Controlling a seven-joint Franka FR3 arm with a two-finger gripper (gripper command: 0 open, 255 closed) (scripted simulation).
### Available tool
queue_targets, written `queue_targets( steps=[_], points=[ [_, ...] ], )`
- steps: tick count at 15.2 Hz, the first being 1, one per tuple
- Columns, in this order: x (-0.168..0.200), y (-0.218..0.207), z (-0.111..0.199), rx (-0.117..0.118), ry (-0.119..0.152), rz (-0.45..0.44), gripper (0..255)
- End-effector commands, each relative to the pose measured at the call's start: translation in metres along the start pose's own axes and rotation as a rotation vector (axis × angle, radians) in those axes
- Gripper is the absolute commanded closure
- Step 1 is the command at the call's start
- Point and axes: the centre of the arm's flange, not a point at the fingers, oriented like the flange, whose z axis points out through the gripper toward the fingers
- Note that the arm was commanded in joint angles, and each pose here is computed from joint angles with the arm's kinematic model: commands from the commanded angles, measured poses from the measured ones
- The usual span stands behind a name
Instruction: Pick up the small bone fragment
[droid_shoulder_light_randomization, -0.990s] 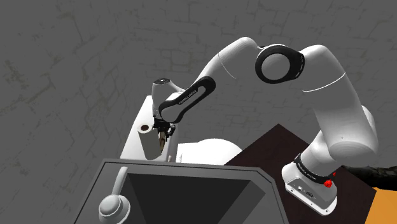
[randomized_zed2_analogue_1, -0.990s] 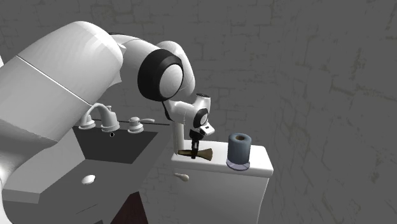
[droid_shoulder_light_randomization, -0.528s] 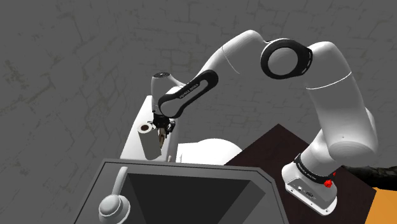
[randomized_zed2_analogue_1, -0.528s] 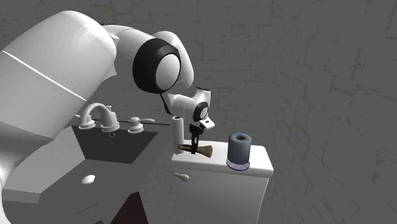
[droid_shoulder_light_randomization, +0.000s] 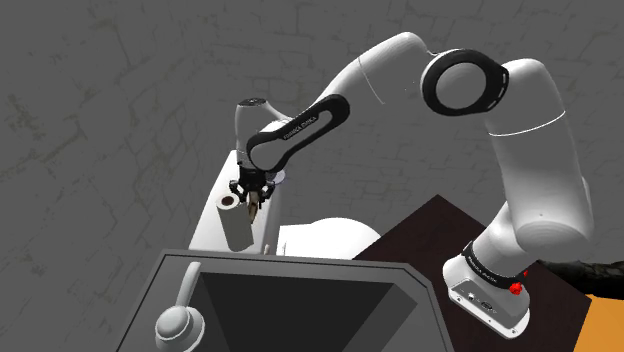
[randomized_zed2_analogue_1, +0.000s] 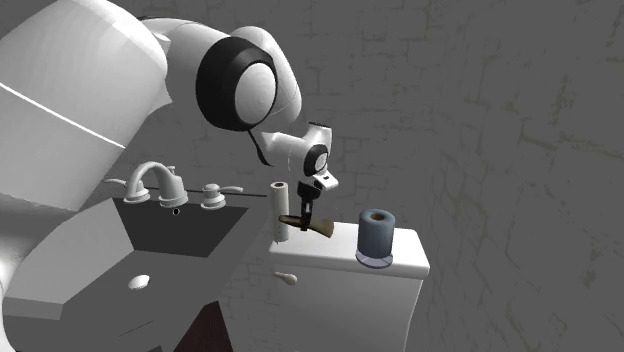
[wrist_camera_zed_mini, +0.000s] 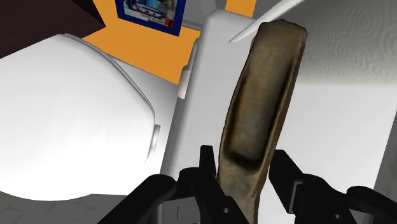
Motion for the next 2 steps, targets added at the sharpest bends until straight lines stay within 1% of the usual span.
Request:
queue_targets(
  steps=[1, 2],
  points=[
    [-0.0015, -0.0004, -0.0062, 0.000, 0.000, 0.000, 255],
    [-0.0015, -0.0004, -0.0062, 0.000, 0.000, 0.000, 255]
  ],
)
